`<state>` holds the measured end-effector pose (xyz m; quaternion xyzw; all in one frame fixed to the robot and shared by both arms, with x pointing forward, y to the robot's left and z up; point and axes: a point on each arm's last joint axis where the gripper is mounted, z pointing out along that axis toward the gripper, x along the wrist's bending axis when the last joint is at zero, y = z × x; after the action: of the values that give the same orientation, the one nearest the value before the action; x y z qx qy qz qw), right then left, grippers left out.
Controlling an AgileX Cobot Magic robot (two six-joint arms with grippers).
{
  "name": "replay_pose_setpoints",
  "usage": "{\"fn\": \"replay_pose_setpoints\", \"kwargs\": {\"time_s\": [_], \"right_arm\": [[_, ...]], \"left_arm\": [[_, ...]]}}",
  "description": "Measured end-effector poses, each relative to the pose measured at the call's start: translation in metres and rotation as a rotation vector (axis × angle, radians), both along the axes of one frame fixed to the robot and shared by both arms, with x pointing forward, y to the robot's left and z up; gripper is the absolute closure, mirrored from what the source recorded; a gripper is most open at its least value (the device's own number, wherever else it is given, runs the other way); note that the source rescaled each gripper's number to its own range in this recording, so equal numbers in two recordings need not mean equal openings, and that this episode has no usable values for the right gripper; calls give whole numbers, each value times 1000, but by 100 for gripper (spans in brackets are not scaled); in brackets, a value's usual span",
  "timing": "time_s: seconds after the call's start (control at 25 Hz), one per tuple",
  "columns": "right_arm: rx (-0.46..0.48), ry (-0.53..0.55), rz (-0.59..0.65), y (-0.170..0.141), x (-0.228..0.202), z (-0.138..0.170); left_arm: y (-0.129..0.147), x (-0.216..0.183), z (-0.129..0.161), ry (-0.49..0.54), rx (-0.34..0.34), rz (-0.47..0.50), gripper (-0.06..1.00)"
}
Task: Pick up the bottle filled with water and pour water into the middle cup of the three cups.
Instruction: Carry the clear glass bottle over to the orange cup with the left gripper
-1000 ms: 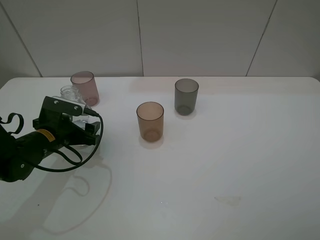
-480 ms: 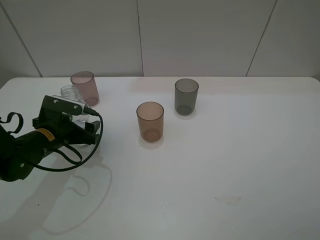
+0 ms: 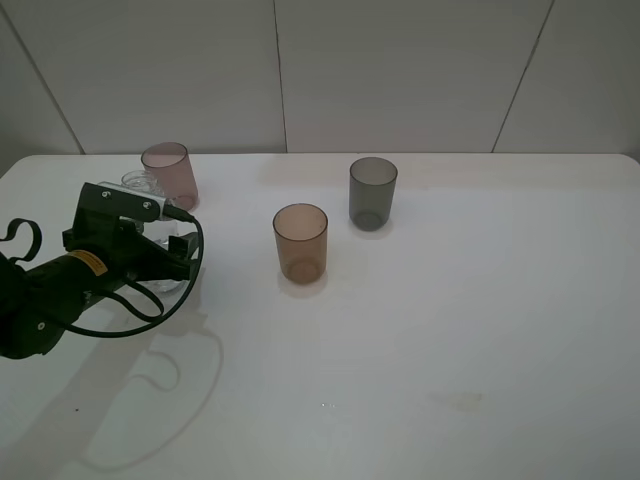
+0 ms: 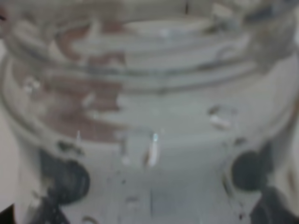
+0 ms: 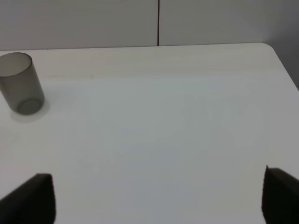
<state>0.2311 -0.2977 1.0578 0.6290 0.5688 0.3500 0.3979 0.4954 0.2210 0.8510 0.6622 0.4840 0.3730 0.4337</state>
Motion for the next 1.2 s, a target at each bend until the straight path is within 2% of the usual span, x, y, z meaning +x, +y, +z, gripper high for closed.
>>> {"fn": "replay_pose_setpoints", "kwargs": {"time_s": [0.56,0.64,0.68,0.72,0.76,0.8,1.2], "right_arm": [[0,0,0,0,0,0],[0,0,0,0,0,0],[0,0,0,0,0,0],[0,0,0,0,0,0],[0,0,0,0,0,0],[0,0,0,0,0,0],[0,0,0,0,0,0]], "left_arm": [[-1,4,2,-14,-5,3,-6],[0,4,2,-14,-5,13,5],[1,4,2,-14,-5,23,20],[1,4,2,-14,-5,30,45],[1,5,2,-14,-5,33,75],[2,5,2,-14,-5,36,94],[2,3,1,-13,-5,39,92]]}}
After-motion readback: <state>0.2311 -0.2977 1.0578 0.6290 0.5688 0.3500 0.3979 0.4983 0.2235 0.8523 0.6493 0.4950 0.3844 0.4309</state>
